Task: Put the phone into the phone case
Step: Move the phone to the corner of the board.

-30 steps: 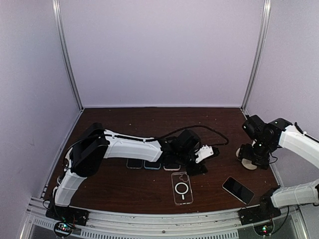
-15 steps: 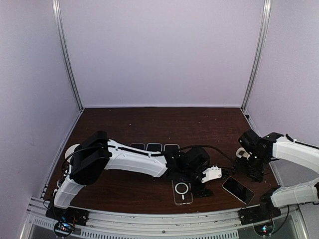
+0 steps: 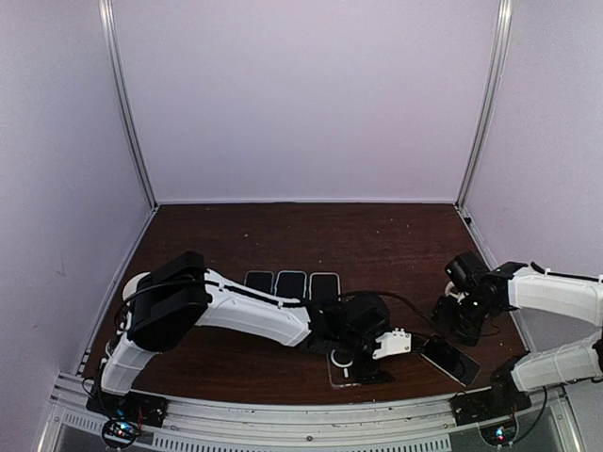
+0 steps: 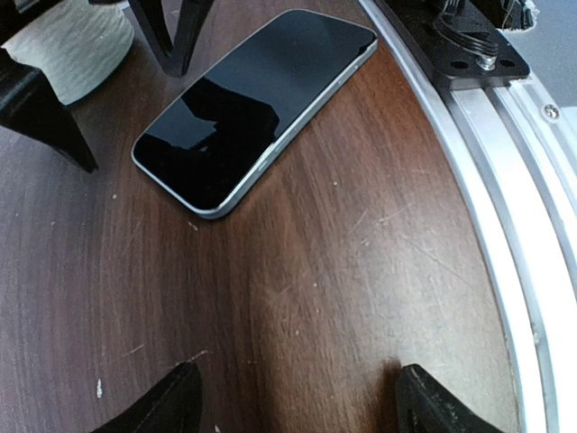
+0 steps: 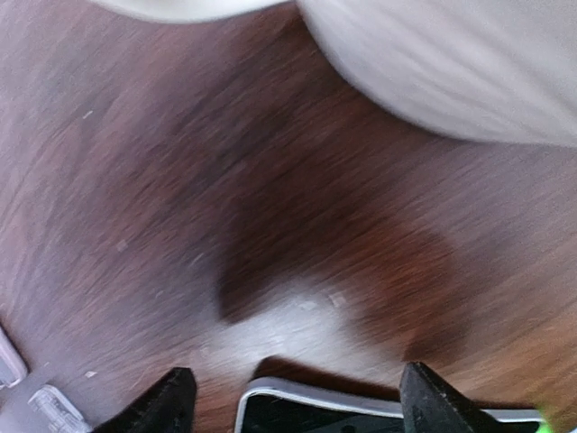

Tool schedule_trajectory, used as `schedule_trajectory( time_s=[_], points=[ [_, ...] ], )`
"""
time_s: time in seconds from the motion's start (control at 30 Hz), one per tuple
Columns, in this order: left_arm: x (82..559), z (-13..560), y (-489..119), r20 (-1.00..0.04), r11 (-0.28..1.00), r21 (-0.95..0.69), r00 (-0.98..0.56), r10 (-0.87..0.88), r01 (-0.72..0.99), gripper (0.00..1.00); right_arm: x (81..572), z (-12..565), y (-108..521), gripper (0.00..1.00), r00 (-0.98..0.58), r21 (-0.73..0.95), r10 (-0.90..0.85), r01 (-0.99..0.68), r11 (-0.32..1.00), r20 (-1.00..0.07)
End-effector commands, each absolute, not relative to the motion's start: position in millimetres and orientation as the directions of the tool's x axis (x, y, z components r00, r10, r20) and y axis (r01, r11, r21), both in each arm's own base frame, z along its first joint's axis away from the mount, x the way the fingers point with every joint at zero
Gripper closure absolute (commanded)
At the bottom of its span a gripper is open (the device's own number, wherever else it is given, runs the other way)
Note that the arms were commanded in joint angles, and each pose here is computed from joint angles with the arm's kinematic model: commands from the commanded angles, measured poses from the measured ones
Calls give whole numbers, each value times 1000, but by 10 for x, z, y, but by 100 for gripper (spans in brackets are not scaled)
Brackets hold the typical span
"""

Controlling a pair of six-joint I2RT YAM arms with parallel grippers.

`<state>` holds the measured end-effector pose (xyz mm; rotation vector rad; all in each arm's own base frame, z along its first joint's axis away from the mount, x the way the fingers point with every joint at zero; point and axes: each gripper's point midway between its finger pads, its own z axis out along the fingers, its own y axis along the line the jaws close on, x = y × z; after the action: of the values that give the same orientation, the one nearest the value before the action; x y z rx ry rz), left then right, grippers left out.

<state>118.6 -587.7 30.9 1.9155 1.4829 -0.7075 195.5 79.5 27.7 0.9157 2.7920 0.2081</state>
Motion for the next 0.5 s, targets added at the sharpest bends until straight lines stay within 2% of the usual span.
schedule_trajectory(
  time_s=[0.0,0.2,0.27,0.33,0.47],
  points=[
    [1254,730,-5943,-782,-155,227,274,560,962,22,1614,94,1051,21,-781,229,624,612,757,28],
    [1339,830,-5918,-775,-124,255,280,567,959,21,1598,201,1130,24,-819,163,573,567,807,11],
    [1350,857,-5925,-778,-122,255,278,563,959,21,1625,364,974,25,-824,99,564,558,824,-58],
    [1346,892,-5942,-782,-124,254,279,557,959,21,1717,576,825,25,-803,104,580,571,814,-134],
    [1365,913,-5943,-783,-115,253,274,558,960,21,1853,791,565,24,-757,136,622,608,783,-199]
  ],
)
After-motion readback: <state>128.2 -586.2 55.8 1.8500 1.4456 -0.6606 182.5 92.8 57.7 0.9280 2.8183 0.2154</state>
